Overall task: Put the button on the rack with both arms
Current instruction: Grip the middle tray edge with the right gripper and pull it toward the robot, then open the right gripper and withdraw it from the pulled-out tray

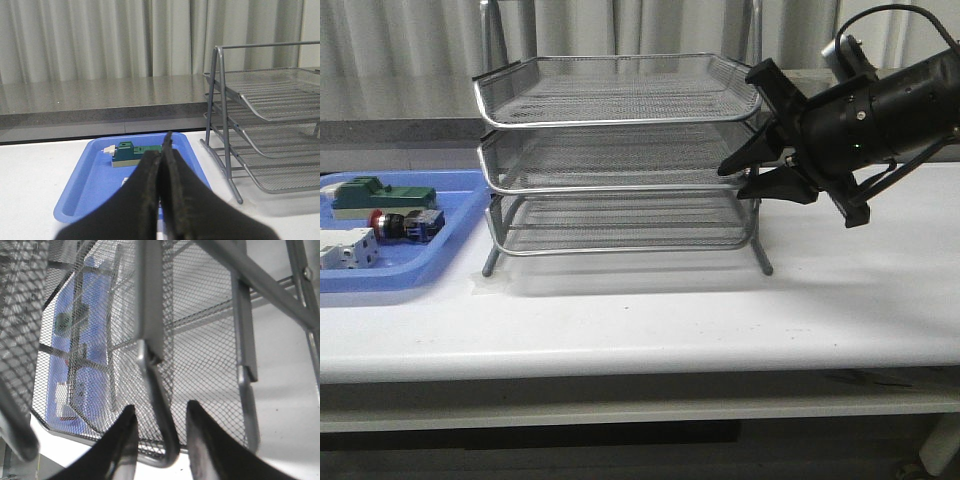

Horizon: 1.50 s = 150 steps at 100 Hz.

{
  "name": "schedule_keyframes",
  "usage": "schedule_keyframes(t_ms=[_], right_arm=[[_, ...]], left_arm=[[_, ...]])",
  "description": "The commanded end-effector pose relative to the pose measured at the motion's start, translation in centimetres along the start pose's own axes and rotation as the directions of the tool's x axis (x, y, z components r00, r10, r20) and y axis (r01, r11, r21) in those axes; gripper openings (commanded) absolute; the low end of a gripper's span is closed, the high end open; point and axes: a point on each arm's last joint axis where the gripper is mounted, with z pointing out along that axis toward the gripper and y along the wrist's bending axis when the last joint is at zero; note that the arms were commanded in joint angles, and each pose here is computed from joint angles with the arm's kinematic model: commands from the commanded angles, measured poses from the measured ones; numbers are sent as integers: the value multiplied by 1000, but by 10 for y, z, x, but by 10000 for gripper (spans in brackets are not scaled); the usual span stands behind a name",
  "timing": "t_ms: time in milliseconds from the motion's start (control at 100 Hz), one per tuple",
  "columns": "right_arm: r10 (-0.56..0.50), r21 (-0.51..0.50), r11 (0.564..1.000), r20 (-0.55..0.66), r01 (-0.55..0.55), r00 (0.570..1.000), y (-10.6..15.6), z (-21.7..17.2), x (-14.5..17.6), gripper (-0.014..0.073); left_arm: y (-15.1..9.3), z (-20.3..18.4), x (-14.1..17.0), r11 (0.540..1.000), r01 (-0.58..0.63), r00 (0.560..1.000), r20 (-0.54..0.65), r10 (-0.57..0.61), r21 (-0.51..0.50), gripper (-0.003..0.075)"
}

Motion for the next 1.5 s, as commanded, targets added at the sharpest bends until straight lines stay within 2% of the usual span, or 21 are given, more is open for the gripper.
schedule_keyframes(t_ms=[0, 160, 260, 690, 1170, 1340, 1410, 1490], right_arm=[[10, -108, 994, 56, -4, 998, 26, -10, -12, 191], [10, -109, 994, 53, -4, 999, 27, -9, -11, -2], [13, -107, 994, 48, -8, 999, 26, -9, -10, -64], [37, -100, 994, -91, -46, 995, 0, -15, 34, -64], [-14, -25, 1000, -154, 11, 988, -20, -65, 100, -64], [-21, -18, 1000, -152, 18, 988, -19, -74, 107, -64], [-35, -27, 999, -146, 32, 989, -17, -75, 106, -41], [-57, -41, 998, -135, 52, 989, -13, -78, 105, 62]], left_arm=[[0, -2, 3, 1000, 11, 997, 74, -12, 7, -20], [0, -2, 3, 1000, 11, 997, 74, -12, 7, -20], [0, -2, 3, 1000, 11, 997, 74, -12, 7, -20], [0, -2, 3, 1000, 11, 997, 74, -12, 7, -20], [0, -2, 3, 1000, 11, 997, 74, -12, 7, -20], [0, -2, 3, 1000, 11, 997, 74, -12, 7, -20], [0, -2, 3, 1000, 11, 997, 74, -12, 7, -20], [0, -2, 3, 1000, 11, 997, 74, -12, 7, -20]])
